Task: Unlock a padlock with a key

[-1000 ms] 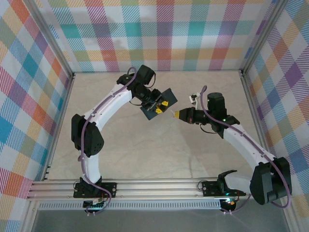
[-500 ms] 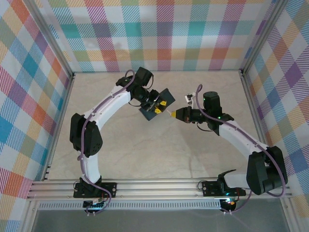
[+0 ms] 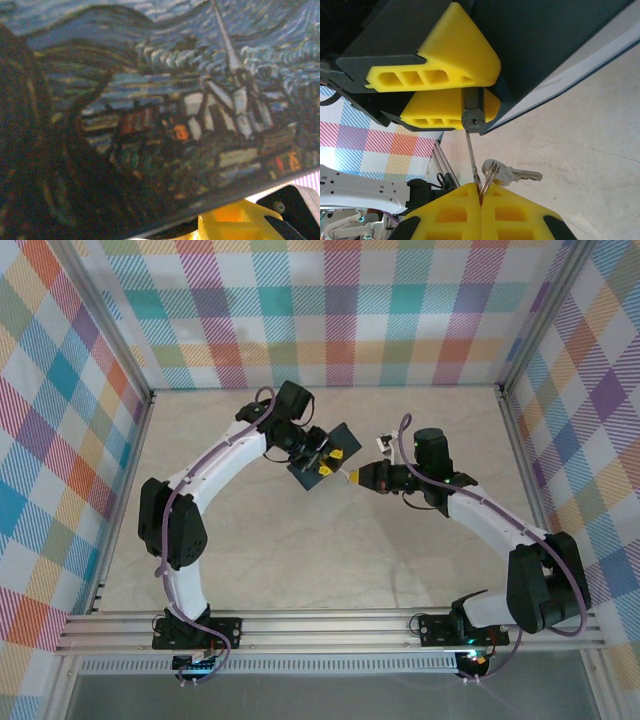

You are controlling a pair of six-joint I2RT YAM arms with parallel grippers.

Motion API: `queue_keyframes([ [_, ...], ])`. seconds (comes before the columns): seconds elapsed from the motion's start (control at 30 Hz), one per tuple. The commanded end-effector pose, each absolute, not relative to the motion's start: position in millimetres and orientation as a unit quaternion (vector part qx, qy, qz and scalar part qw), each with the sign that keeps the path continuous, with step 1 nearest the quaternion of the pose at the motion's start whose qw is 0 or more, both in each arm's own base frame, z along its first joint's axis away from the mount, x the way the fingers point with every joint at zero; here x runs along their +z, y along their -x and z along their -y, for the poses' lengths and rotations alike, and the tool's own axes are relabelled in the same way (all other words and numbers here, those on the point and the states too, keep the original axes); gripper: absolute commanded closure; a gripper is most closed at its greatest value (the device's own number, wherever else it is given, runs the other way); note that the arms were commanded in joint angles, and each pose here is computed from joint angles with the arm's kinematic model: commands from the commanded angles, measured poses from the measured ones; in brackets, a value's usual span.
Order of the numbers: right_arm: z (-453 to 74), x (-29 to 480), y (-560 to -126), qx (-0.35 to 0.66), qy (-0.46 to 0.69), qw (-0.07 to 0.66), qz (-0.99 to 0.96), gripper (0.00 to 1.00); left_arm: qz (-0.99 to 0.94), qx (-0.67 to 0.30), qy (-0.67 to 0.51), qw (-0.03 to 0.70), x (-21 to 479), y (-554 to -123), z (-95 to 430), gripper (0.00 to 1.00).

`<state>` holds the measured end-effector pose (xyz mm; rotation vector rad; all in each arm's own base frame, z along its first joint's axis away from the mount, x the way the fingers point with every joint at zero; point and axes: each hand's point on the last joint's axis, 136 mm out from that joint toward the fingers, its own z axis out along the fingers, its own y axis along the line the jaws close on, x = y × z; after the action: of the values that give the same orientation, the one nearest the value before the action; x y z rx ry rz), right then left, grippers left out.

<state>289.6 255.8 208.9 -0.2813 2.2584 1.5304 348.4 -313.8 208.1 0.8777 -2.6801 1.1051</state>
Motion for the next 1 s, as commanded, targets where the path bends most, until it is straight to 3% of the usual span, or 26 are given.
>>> queue_keyframes([
  [0.0, -261, 225, -294, 0.555, 0.123, 0.219, -0.793, 1.00, 0.873, 0.405, -0.271, 0.035, 241, -349, 313, 0.98],
  [0.97, -267, 216, -299, 0.544, 0.122, 0.213, -0.803, 1.00, 0.865, 0.418, -0.275, 0.037, 244, -346, 310, 0.99],
])
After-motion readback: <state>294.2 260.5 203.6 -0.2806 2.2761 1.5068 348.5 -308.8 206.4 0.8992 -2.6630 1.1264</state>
